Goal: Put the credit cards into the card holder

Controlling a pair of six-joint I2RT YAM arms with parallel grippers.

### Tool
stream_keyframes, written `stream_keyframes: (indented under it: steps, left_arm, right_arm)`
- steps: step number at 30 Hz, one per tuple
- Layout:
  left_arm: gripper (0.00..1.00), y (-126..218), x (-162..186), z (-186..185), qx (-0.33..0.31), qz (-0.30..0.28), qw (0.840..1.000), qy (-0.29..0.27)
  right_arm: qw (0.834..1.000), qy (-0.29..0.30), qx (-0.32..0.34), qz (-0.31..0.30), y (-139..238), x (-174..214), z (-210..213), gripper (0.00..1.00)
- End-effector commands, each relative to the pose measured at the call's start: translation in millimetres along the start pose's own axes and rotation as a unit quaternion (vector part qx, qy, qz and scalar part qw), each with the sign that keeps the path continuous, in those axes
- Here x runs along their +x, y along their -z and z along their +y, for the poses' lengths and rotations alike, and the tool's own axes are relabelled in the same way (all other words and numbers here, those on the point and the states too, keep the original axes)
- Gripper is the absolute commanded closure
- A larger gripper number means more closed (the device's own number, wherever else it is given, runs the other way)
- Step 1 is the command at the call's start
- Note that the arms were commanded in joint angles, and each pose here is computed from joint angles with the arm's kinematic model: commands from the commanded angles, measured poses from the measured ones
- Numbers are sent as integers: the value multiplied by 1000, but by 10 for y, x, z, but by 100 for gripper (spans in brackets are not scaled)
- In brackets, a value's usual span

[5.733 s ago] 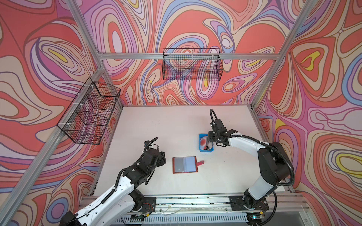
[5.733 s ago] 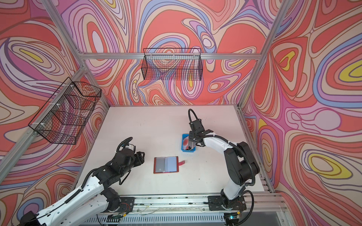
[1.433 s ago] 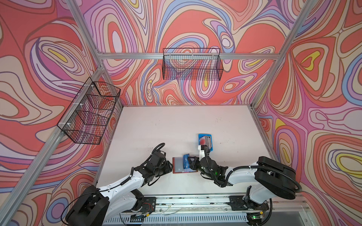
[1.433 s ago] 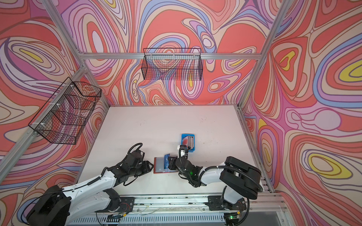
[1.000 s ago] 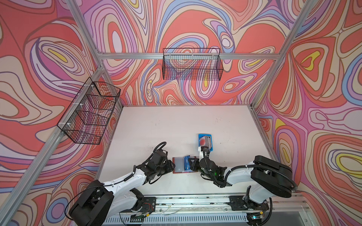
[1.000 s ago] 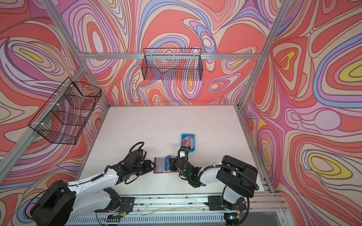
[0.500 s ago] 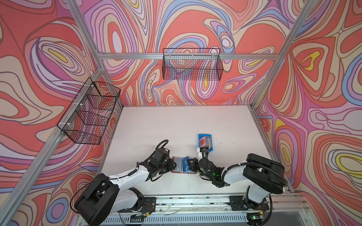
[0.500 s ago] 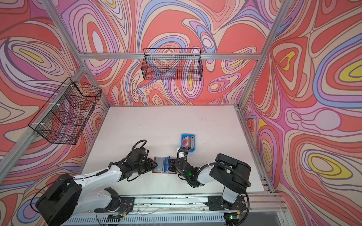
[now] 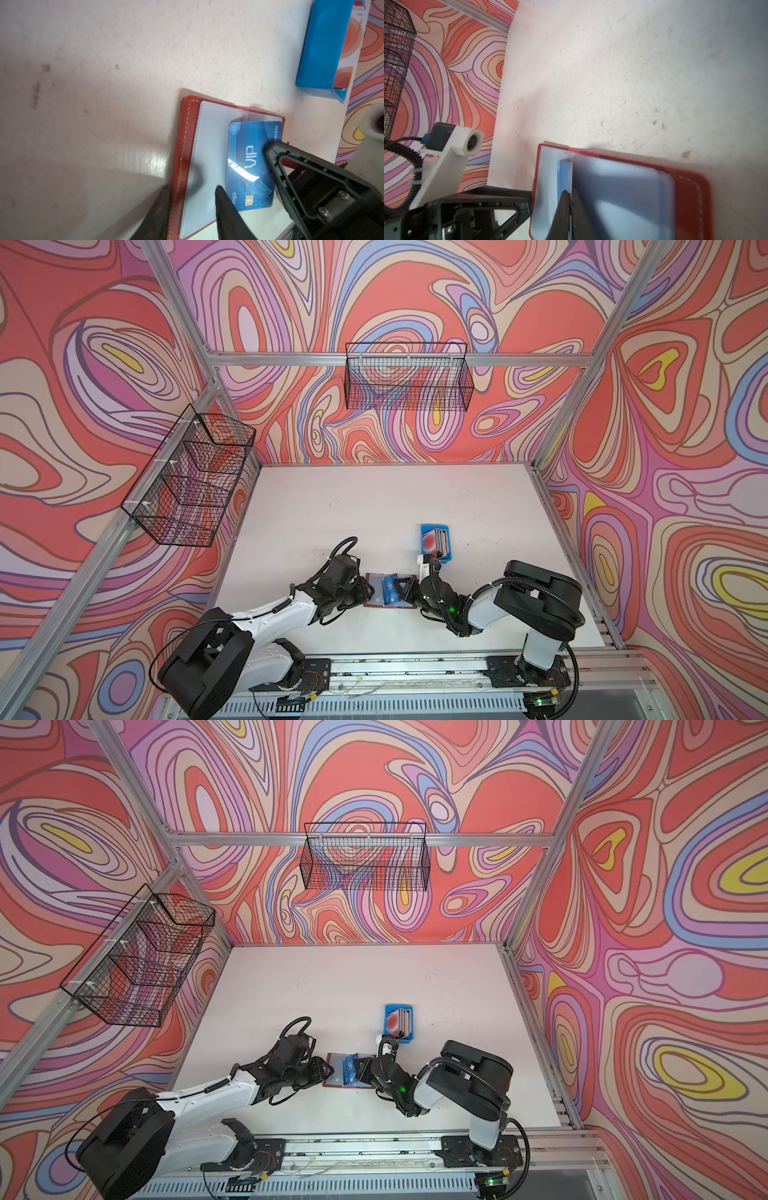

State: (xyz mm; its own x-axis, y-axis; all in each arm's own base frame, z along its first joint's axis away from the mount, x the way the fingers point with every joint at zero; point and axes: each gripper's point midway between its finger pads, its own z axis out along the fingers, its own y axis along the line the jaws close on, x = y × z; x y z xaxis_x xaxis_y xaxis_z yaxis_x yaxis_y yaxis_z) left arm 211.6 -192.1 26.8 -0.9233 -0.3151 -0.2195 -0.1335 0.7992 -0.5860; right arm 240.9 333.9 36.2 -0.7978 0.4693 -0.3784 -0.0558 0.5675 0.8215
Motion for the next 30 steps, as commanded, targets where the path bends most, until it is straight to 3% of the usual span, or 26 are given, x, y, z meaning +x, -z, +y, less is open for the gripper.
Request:
stream_keyframes:
  steps: [1,11,30]
  left_arm:
    - [62,-11,57,22,-1,15,1000,1]
    - [62,-15,70,27,-1,18,1000,4]
    - [62,-45,122,-79,18,30,999,-8]
  right_arm:
    - [1000,-24,16,1,-7,29,-138,100]
    - [997,-57,33,-45,233,-118,-306,100]
    - [997,-65,29,-27,66,-20,-320,100]
